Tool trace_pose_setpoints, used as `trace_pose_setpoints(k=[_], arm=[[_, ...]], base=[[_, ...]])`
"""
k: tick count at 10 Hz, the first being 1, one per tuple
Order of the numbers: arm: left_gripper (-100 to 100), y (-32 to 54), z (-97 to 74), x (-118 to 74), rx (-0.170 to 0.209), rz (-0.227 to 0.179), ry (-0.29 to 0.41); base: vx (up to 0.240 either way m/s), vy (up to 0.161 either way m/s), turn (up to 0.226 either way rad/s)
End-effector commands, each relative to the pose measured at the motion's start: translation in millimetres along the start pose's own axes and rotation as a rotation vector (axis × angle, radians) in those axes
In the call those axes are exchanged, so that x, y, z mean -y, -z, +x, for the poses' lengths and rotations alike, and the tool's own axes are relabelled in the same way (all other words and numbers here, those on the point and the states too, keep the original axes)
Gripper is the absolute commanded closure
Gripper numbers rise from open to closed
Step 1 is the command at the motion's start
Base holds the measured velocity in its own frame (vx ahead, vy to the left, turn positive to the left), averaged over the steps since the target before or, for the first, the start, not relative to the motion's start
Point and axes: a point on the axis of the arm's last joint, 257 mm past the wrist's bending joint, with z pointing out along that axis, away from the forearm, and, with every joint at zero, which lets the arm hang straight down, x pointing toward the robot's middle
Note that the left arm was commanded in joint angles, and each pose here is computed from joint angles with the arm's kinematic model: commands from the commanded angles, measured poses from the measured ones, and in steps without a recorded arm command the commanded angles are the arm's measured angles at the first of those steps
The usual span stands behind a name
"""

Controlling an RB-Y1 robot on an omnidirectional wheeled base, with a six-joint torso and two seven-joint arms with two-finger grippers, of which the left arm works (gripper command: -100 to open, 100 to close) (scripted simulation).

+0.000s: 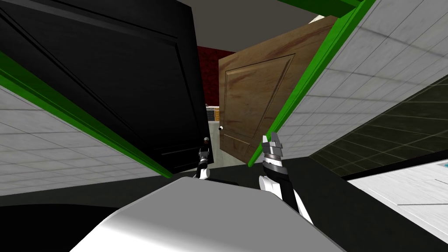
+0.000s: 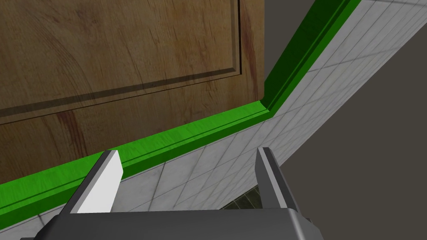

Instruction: Push the door open

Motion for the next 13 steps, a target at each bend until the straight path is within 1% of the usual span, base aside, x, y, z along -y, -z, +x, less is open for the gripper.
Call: trace_pose_setpoints(k=[1,3,7,8,9,10,13], arm=[[-100,1.3,0.1,-4.0,0.007,0.003,0.066],[-100,2.9,0.1,-9.0,0.016,0.007,0.142],[-100,5.9,0.3,-17.4,0.03,0.013,0.259],[-100,6.4,0.3,-18.9,0.032,0.014,0.278],[-100,6.1,0.3,-18.2,0.03,0.013,0.262],[-100,0.3,-1.8,-4.4,0.021,0.019,0.242],[-100,-8.4,-4.5,16.0,0.008,0.029,0.213]], base=[[-0.035,0.005,-0.038],[-0.038,0.01,-0.038],[-0.03,0.009,-0.023],[-0.021,0.003,-0.016],[-0.009,0.001,-0.002],[0.057,0.011,-0.015],[0.158,0.059,-0.019]])
